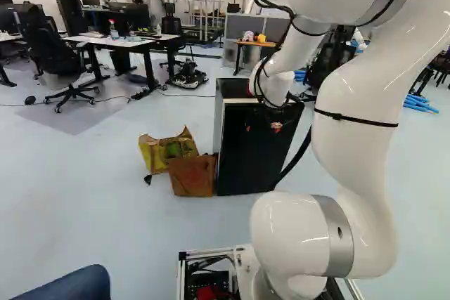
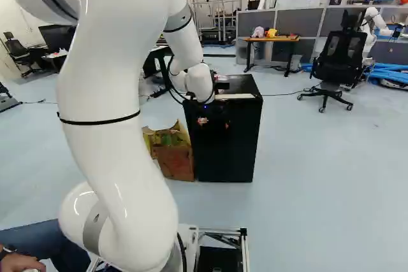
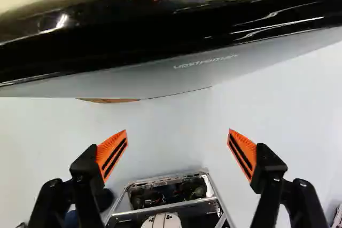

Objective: Grab a drink from the fridge

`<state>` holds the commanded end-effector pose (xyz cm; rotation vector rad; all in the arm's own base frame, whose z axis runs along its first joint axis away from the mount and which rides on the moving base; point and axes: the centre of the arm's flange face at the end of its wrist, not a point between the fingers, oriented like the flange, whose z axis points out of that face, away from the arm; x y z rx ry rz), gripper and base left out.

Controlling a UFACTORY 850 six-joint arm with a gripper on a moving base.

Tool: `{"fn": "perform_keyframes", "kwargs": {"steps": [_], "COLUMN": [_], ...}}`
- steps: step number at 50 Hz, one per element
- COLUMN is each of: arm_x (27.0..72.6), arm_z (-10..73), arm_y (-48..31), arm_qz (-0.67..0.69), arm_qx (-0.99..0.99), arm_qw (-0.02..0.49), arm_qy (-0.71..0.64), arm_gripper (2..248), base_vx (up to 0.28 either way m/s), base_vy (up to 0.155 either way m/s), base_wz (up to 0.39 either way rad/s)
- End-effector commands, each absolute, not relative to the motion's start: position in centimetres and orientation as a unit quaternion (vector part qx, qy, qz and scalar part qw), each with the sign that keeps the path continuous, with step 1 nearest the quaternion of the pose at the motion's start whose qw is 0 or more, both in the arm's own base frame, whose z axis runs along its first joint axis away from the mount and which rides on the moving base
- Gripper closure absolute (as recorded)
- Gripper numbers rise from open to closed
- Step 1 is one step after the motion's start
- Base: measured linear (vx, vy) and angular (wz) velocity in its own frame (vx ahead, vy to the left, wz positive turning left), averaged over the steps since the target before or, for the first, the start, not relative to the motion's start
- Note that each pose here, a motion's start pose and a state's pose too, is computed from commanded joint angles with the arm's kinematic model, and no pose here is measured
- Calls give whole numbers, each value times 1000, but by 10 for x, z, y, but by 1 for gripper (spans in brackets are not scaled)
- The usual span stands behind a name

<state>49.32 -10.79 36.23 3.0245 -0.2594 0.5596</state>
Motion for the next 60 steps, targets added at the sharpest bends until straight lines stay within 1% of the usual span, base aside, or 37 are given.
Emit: {"fn": "perform_keyframes", "kwargs": {"steps": [60], "arm_x": [507], "arm_z": [369], "arm_y": [-97], "arm_qz": [261], "arm_qx": [962], "arm_qw": [31], "arm_qy": [-69], "arm_gripper": [3], "base_vx": [0], "base_vy": [0], "base_wz": [0]}}
